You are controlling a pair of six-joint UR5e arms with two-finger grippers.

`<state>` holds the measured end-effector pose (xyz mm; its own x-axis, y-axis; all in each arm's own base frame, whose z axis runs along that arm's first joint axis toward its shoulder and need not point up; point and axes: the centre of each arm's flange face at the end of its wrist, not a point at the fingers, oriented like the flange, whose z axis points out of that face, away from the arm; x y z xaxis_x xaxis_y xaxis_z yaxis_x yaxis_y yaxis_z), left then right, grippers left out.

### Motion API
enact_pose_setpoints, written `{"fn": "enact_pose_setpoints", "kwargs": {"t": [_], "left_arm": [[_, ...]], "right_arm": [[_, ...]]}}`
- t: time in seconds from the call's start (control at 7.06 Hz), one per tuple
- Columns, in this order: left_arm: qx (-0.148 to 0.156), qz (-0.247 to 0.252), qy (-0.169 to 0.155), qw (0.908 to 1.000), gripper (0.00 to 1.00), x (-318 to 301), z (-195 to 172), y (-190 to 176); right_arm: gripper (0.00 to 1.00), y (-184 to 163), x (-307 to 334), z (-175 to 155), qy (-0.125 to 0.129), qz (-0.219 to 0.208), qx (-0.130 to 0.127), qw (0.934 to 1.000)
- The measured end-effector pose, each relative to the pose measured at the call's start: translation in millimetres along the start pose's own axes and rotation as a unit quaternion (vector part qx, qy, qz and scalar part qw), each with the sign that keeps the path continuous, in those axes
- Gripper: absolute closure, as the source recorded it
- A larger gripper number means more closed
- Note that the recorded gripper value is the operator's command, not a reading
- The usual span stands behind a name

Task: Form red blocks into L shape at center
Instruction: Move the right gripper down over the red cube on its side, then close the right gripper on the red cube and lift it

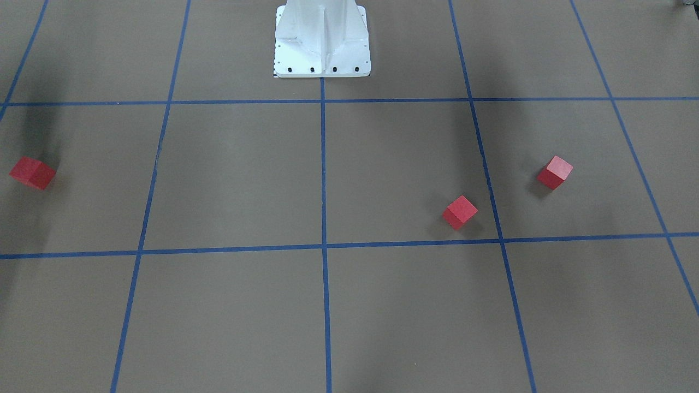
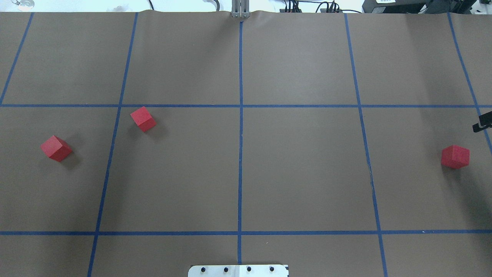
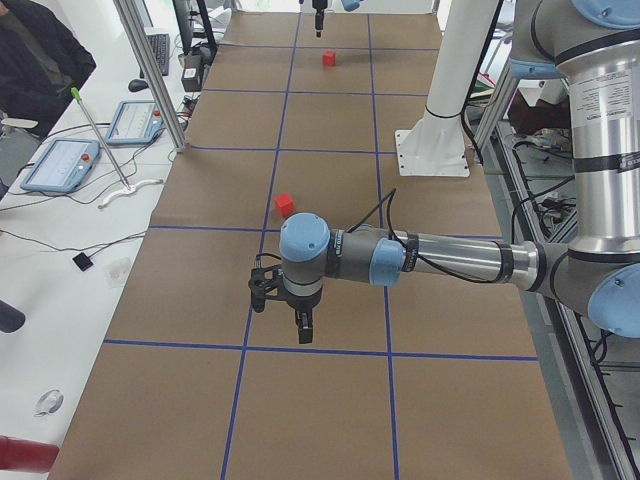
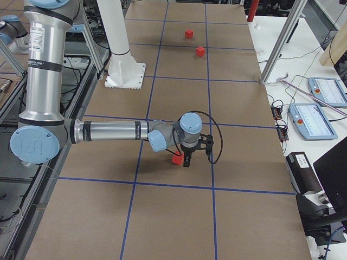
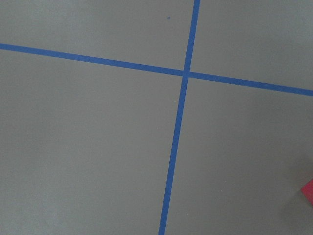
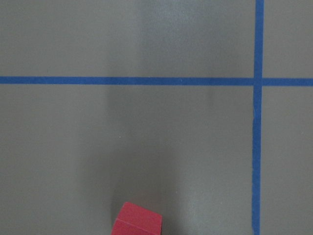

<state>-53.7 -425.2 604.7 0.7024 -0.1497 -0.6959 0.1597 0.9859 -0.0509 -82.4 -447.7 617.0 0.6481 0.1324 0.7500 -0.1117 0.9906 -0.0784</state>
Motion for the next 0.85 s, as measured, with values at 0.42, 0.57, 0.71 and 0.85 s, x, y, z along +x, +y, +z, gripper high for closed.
{"fn": "enact_pose_setpoints", "kwargs": {"t": [0.42,0.57,0.71,0.85], "left_arm": [[0.0,0.0,0.0,1.0,0.0,0,0,0],[0.001,0.001,0.0,1.0,0.0,0,0,0],[0.002,0.003,0.001,1.0,0.0,1,0,0],[0.003,0.003,0.001,1.0,0.0,1,-1,0]], "right_arm": [[0.01,20,-18,37,0.015,0.027,-0.01,0.9995],[0.01,24,-21,46,0.019,0.028,-0.018,0.9993],[0.01,28,-22,56,0.024,0.034,-0.028,0.9988],[0.01,32,-22,67,0.03,0.036,-0.037,0.9982]]}}
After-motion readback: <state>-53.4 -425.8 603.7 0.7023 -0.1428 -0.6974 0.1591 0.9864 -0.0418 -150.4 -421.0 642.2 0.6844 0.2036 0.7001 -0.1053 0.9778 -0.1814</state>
